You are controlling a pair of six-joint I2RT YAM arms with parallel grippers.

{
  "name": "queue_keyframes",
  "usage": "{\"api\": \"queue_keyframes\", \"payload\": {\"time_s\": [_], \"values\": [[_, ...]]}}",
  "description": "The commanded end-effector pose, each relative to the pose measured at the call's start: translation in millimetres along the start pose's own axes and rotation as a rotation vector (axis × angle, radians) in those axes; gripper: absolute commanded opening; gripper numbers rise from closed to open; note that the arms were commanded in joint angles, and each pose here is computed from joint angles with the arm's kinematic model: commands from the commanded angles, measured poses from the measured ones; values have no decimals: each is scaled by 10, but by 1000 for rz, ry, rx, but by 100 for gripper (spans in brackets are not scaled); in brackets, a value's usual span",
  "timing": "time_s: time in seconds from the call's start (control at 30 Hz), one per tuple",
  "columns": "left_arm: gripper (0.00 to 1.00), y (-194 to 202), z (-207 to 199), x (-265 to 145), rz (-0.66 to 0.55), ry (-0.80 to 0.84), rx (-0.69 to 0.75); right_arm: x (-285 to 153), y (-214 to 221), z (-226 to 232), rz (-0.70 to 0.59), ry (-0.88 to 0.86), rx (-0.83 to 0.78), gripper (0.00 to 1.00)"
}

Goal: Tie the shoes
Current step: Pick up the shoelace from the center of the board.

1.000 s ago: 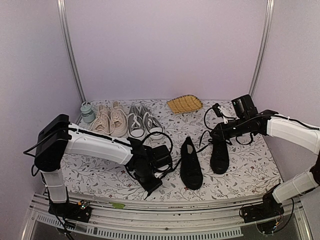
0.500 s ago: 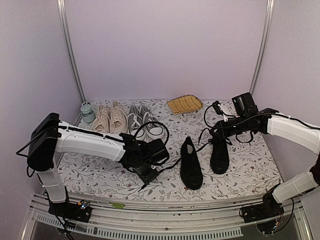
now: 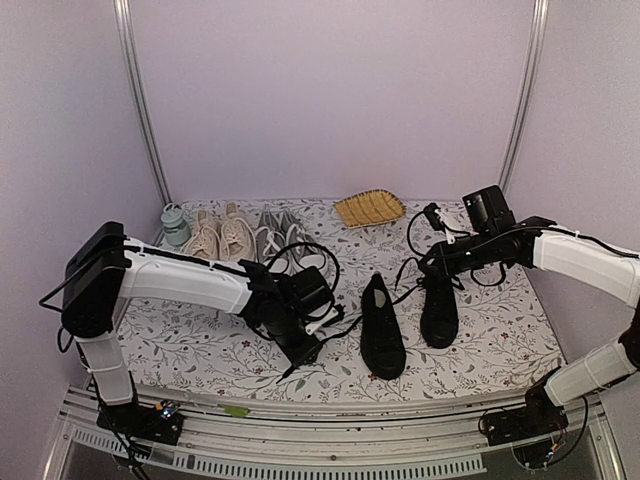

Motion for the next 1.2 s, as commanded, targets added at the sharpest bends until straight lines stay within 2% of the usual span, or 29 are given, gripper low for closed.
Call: {"api": "queue_keyframes", "payload": {"time_s": [0.0,0.2,0.27,0.33,0.43,0.63,0.73,0.87,0.97,1.17], "values": [[41,108,79,195,53,41,-47,37,-58,54,-2,-38,-7,0],[26,319,213,363,130,-7,-78,31,-60,52,-5,-36,-5,0],[16,365,227,376,146,-15,-66,31,-63,53,-7,-36,-3,0],[0,408,238,385,155,-21,-56,36,-64,47,-6,-33,-1,0],[0,365,284,344,128,-50,-55,29,-71,39,-8,-27,3,0],[0,-236,513,-136,-143,-216,-52,-18,-71,54,-23,-29,19,0],[0,-465,421,-313,-235,-220,4,-45,-76,126,-36,-74,6,0],[0,-673,149,-516,-324,-245,159,-18,-70,282,-28,-176,-38,0],[0,-868,-69,-690,-411,-185,228,5,-172,456,-44,-289,-89,0],[0,-1333,-478,-1282,-688,-38,422,215,-272,707,-1,-492,-189,0]]}}
Point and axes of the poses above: each gripper's point midway between its finger pads, its own x axis out along the fingers, its own z axis along the line the jaws close on, y = z × x, the point moved 1 cm from there along -x, back along the fingers, and after that the axes turned 1 degree about x, right-handed, at the moved point
